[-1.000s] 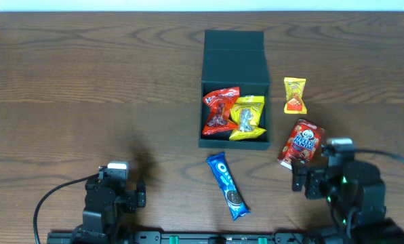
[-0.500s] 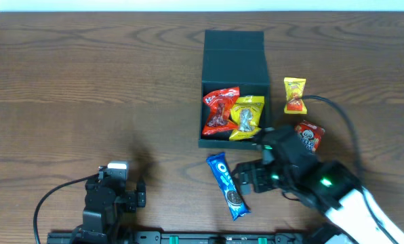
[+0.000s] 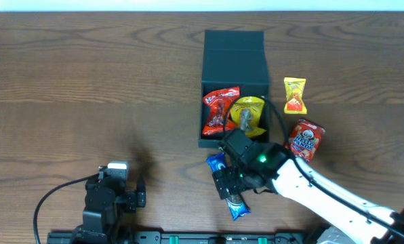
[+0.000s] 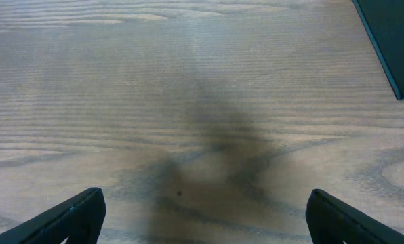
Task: Pack container
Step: 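Grasp the blue Oreo pack with the right gripper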
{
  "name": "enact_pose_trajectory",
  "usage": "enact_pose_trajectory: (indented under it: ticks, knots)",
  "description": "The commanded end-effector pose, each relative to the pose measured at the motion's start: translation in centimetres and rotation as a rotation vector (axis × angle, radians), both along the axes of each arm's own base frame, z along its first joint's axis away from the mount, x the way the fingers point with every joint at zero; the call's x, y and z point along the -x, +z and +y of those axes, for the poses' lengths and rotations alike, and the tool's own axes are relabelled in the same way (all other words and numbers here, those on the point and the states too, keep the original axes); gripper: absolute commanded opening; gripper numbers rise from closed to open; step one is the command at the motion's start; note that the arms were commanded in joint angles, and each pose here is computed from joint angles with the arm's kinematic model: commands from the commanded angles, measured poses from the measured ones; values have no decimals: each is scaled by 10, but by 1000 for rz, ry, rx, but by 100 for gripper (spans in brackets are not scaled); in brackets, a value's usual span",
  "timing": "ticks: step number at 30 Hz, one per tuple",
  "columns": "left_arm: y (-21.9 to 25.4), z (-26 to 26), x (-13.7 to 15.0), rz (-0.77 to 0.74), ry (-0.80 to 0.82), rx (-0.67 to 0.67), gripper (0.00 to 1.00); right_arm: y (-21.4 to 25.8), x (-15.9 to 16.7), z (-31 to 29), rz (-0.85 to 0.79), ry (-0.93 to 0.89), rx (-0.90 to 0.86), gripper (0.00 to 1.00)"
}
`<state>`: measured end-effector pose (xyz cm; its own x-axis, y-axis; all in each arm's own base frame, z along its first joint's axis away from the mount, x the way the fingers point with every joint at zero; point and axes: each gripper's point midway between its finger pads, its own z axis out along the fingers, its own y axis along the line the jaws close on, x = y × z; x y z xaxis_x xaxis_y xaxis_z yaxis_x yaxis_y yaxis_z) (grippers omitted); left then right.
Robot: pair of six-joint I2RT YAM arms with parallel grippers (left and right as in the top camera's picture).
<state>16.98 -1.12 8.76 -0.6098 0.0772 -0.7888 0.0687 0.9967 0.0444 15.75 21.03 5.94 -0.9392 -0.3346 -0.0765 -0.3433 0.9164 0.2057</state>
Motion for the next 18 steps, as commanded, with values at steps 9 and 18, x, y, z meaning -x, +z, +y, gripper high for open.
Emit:
enact_pose_trajectory:
  ticks: [9,18]
  knots:
    - [-27,6,8,80,13,-35,95,-11,-4,-9,-104,31,112,99]
    - [-27,6,8,80,13,-35,95,-34,-7,-11,-162,27,130,99]
